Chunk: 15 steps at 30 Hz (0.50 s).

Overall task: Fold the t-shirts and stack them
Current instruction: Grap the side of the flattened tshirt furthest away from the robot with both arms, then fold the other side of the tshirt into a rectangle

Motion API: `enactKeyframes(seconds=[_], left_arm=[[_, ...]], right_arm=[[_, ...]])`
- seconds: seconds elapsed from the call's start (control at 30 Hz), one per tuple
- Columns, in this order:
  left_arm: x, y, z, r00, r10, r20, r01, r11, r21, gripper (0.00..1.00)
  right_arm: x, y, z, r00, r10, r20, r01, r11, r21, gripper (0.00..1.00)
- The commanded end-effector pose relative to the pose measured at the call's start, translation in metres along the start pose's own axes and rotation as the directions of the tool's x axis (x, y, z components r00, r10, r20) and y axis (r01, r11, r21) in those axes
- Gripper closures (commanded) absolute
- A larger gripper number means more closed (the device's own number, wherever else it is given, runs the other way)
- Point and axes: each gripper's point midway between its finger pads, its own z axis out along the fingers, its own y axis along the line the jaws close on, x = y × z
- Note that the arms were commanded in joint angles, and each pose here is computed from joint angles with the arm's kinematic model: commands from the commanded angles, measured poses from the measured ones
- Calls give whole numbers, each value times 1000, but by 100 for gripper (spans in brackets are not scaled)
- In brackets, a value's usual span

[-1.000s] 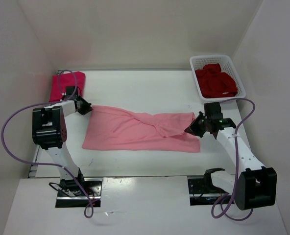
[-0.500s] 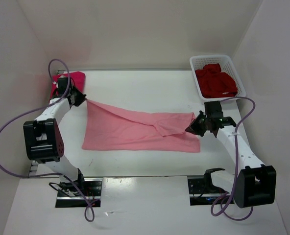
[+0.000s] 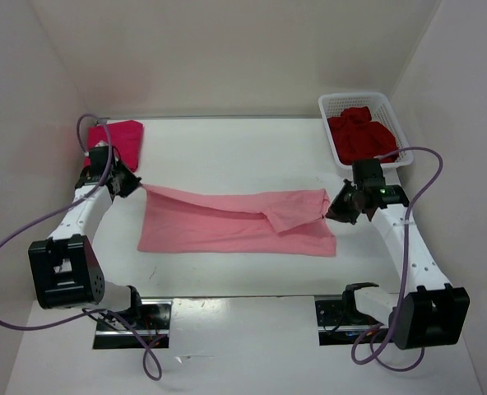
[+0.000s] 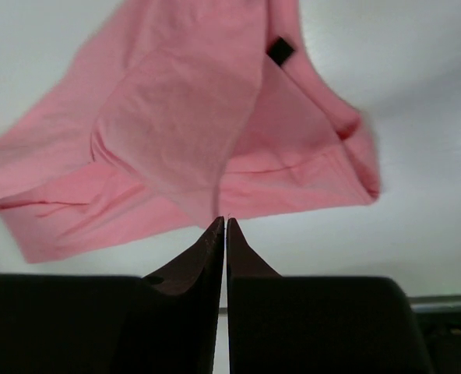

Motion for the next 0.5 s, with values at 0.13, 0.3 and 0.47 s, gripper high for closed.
enactKeyframes(seconds=[0.13, 0.3, 0.47], left_arm=[[72, 60, 6, 978, 35, -208, -66, 987, -147, 100], [89, 61, -4, 961, 30, -273, -67, 990, -125, 100], [86, 70, -8, 970, -1, -244, -42, 984, -171, 85]], right_arm=[[21, -37, 2, 986, -98, -132, 121, 976, 179, 92], [10, -36, -4, 992, -88, -93, 106, 973, 206, 92], [20, 2, 0, 985, -135, -110, 144, 986, 79, 91]])
